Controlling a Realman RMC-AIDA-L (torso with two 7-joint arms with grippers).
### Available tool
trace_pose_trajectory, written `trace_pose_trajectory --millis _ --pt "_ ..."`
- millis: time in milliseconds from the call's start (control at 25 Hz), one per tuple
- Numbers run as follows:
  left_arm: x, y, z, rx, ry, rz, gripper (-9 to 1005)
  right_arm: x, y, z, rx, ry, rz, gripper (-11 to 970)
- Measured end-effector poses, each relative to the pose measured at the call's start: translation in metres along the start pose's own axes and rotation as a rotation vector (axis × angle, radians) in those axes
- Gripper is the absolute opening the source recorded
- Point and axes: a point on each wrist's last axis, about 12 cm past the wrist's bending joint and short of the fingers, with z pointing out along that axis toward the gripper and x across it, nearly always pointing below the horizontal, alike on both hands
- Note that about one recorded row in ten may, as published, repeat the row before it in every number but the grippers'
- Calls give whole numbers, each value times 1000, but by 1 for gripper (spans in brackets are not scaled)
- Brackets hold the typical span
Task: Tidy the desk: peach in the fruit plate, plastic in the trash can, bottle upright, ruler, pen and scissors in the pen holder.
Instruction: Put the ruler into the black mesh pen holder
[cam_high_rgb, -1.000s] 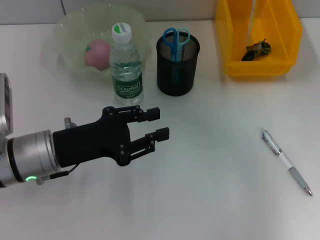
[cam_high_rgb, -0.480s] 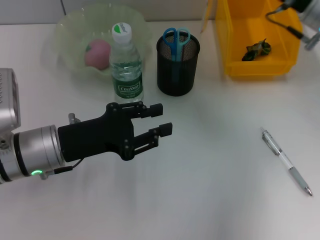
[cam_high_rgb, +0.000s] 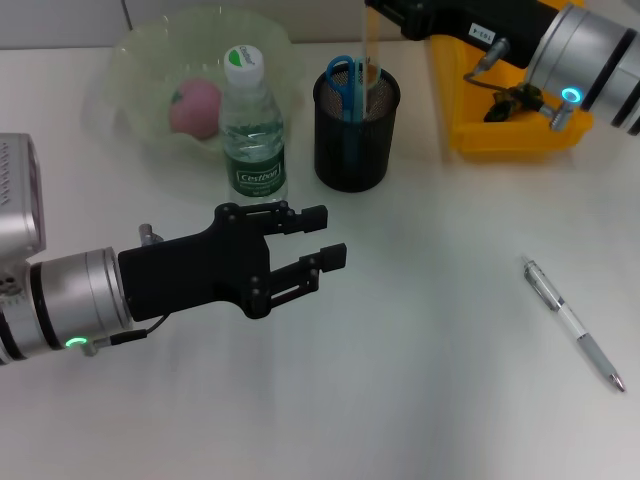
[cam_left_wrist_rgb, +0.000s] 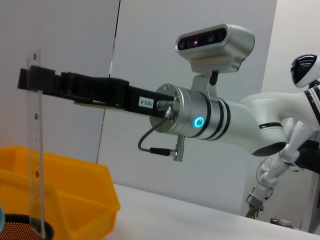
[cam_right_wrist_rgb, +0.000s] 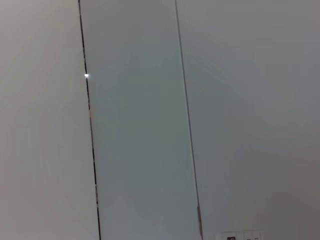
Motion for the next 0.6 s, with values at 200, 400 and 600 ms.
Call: trace_pose_trajectory --millis 200,400,600 --pt "-1 1 1 -1 3 3 456 5 0 0 25 -6 -16 385" --pt "0 1 2 -2 7 3 456 10 0 0 65 -20 -38 388" --pt "2 1 2 -2 10 -7 455 12 1 3 65 -10 -42 391"
